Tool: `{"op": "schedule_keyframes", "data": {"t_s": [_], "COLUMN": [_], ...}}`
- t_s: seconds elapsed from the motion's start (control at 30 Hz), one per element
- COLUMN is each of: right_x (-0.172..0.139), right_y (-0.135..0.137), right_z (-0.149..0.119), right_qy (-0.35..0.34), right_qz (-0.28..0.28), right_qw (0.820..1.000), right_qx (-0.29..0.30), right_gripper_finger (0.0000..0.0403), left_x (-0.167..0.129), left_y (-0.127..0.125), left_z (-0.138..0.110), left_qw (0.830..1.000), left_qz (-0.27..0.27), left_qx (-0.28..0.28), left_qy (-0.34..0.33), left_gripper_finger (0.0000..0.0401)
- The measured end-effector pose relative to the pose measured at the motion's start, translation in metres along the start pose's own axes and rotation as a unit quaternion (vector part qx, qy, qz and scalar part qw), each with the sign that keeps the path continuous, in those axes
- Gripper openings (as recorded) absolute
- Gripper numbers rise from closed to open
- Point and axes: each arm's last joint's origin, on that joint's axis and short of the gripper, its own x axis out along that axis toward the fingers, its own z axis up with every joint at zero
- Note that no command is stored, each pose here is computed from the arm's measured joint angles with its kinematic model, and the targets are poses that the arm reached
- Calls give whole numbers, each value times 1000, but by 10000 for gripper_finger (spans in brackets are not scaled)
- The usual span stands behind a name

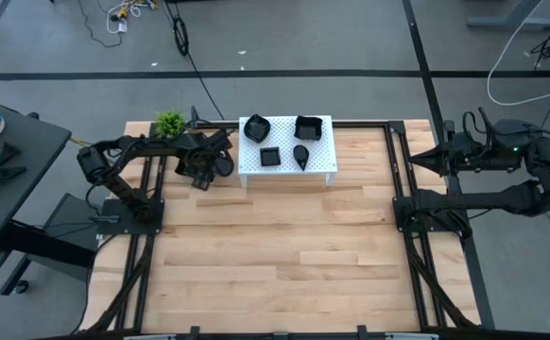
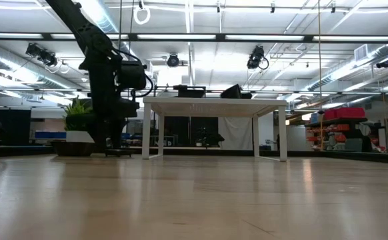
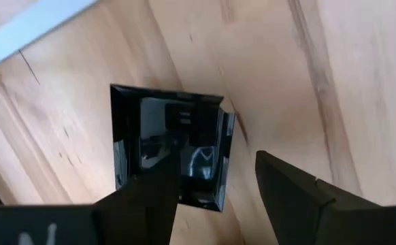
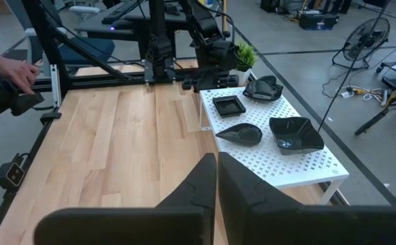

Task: Pick & Place Mini shaped plates
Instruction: Stack the square plate on top of the square plate on the shelf

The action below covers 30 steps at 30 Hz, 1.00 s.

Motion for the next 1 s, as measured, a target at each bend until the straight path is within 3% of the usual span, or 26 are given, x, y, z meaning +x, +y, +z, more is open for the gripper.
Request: {"op": "schedule_keyframes", "data": {"t_s": [1.0], "right_x": [0], "right_y": [0], "right_z": [0], "right_qy": [0], "right_qz": [0], "right_qw": [1000], "right_qx": [0], "right_gripper_finger": [20], "left_x": [8], "left_y": [-1], "left_z": [3], "left_qw": [1000], "left_qz": [-8], "left_qx": [-4], "left_qy": [-3], "left_gripper_finger": [126]}}
